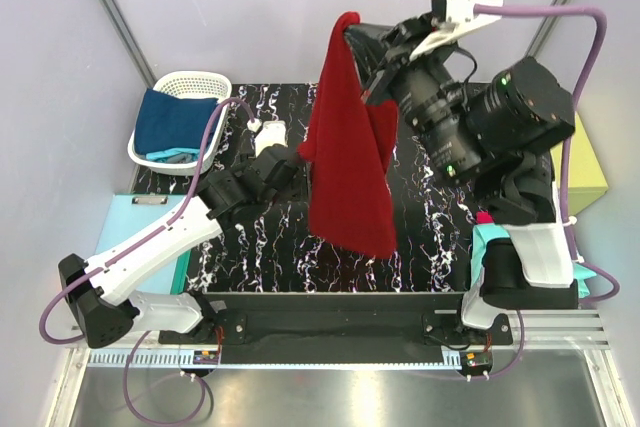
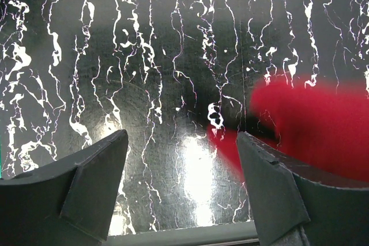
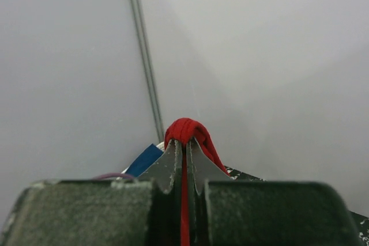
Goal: Fold and stack the t-shirts
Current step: Flatten out the tshirt
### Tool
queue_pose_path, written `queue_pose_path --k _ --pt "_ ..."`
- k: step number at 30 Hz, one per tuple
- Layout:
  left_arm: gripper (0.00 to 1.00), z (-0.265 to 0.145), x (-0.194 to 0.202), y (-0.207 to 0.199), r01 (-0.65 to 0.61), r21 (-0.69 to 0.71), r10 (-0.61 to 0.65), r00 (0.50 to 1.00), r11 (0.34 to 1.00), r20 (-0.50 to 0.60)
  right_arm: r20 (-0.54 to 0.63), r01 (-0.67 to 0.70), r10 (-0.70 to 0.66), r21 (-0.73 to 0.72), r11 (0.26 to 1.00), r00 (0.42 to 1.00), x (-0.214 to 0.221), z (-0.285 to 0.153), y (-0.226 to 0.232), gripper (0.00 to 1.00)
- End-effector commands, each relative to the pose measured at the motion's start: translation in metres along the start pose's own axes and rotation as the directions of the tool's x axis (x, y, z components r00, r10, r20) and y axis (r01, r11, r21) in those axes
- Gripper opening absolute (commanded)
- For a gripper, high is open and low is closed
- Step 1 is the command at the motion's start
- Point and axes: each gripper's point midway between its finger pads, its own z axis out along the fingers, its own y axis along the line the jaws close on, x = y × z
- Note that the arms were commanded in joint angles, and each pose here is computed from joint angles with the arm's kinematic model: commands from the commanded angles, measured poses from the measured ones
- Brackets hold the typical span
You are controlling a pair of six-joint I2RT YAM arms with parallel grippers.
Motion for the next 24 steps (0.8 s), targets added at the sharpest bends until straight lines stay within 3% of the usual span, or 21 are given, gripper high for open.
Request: queue_pose_path --k 1,7,12,24 --pt "0.82 -0.006 -0.016 0.001 0.037 -0.011 -0.036 0.997 0.999 0.061 0.119 -0.003 0.002 0.011 1.000 0.993 -0.048 -0.021 0.000 0.00" --pt "0.82 -0.007 -0.025 0.000 0.035 -0.018 -0.033 0.996 0.999 0.080 0.110 0.040 -0.043 0.031 0.999 0.993 -0.047 -0.025 0.007 0.00" --pt "0.82 -0.006 -0.029 0.000 0.028 -0.032 -0.026 0.996 0.999 0.090 0.075 0.136 -0.149 0.152 0.979 0.986 -0.031 -0.016 -0.008 0.00" --pt "0.83 -0.017 -0.036 0.029 0.110 -0.129 -0.088 0.983 0.986 0.162 -0.089 0.198 -0.178 0.347 0.917 0.980 0.069 0.016 -0.082 0.00"
